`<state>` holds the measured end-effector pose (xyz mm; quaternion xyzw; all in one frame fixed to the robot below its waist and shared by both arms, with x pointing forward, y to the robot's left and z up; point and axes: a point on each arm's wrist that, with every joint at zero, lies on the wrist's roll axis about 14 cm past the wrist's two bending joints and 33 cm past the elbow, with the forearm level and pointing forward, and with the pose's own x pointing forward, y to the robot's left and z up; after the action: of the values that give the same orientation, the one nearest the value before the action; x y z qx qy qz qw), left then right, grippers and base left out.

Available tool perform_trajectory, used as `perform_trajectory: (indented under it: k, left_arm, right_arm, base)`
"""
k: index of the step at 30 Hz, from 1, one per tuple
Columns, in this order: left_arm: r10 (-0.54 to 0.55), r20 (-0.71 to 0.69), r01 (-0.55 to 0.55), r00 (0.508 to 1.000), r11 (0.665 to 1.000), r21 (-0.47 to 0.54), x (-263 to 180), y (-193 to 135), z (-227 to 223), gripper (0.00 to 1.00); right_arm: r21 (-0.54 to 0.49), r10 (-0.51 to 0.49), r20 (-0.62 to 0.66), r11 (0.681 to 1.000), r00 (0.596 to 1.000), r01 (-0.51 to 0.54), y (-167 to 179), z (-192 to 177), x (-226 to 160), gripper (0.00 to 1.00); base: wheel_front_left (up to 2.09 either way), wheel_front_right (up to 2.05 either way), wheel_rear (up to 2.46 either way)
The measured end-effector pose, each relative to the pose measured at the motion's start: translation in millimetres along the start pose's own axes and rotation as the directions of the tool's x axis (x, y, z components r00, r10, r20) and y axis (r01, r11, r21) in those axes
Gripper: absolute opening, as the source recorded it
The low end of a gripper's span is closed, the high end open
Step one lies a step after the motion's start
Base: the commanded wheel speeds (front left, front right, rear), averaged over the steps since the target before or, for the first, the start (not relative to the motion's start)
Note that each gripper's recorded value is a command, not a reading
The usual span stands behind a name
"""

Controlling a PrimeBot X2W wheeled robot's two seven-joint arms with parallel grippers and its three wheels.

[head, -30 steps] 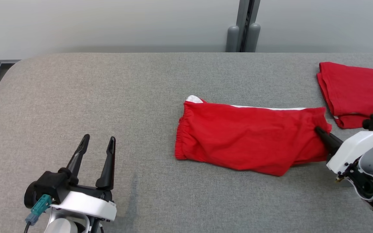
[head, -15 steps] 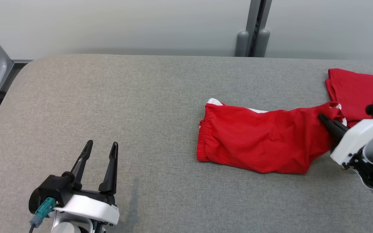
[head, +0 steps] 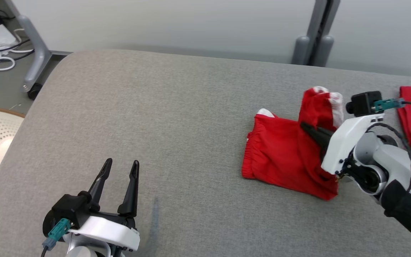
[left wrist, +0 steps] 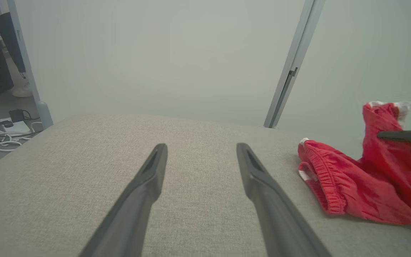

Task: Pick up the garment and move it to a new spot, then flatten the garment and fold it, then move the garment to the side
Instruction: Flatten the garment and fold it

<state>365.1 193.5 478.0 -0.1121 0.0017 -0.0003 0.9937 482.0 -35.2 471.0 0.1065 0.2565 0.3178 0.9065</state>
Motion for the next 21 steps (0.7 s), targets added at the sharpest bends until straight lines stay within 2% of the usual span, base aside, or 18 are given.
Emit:
perform_trajectory:
  k: [14,15,16,18,21]
  left_arm:
    - [0.071,0.006,-0.071,0.997,0.997,-0.003,-13.8,19.6,3.1,1.0]
    - [0.072,0.006,-0.072,0.997,0.997,-0.004,-13.9,19.7,2.9,1.0]
    - [0.073,0.005,-0.073,0.997,0.997,-0.004,-14.0,20.1,2.8,1.0]
    - [0.072,0.004,-0.072,0.997,0.997,-0.004,-13.7,19.8,2.3,1.0]
    - [0.067,0.001,-0.067,0.998,0.998,-0.003,-12.3,18.4,1.5,1.0]
  right_arm:
    - [0.032,0.102,-0.151,0.995,0.983,-0.098,51.8,-31.5,39.2,0.0]
    - [0.035,0.102,-0.153,0.995,0.983,-0.098,52.7,-32.7,39.9,0.15]
    - [0.04,0.101,-0.16,0.995,0.982,-0.096,53.2,-34.4,40.2,0.4]
    - [0.047,0.103,-0.169,0.994,0.98,-0.096,55.4,-38.9,40.8,1.0]
    - [0.055,0.098,-0.177,0.994,0.979,-0.09,56.0,-43.6,41.1,1.0]
  base:
    - [0.0,0.0,0.0]
    - [0.0,0.0,0.0]
    - [0.0,0.0,0.0]
    - [0.0,0.0,0.0]
    - [0.0,0.0,0.0]
